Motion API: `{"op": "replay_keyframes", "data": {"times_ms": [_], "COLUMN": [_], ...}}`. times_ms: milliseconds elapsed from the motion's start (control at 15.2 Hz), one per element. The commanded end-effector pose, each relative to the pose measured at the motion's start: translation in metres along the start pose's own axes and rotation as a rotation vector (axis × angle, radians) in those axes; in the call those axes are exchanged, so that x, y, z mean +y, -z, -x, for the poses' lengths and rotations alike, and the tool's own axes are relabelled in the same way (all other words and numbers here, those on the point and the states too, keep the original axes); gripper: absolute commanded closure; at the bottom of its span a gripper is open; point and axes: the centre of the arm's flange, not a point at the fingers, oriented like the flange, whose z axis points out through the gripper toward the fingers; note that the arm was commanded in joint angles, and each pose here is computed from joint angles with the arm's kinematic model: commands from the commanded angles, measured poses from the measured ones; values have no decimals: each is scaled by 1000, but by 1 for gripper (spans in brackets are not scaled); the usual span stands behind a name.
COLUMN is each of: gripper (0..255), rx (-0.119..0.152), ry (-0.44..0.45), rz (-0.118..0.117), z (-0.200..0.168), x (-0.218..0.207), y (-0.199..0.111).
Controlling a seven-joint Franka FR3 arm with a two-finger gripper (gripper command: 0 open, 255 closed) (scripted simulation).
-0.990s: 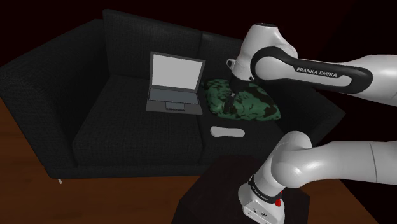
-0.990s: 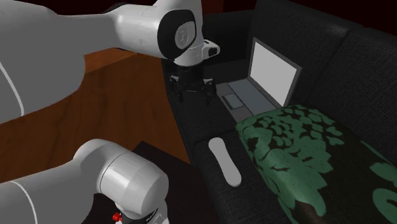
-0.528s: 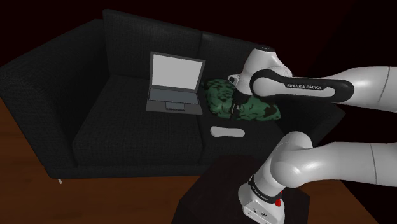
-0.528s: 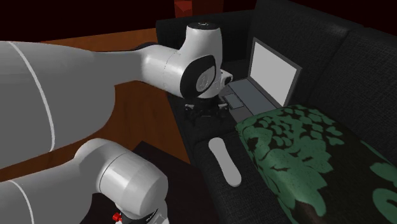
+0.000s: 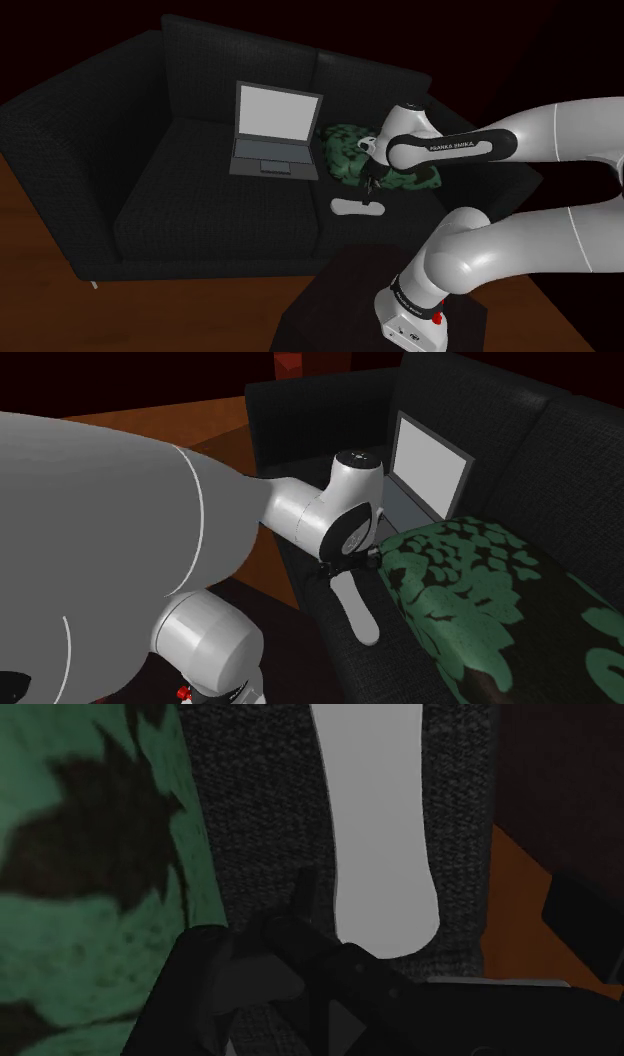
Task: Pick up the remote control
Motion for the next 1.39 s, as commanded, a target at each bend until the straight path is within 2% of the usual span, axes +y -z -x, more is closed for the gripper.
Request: {"op": "replay_keyframes", "data": {"times_ms": [0, 132, 594, 726, 792, 1320], "gripper": [0, 0, 0, 0, 255, 255], "rx": [4, 6, 6, 6, 6, 6], "ry": [67, 108, 108, 108, 108, 108], "rz": [-2, -5, -5, -5, -5, -5], "z": [10, 16, 17, 17, 17, 17], "x": [9, 18, 16, 16, 16, 16], "y": [-24, -38, -78, -78, -78, -78]}}
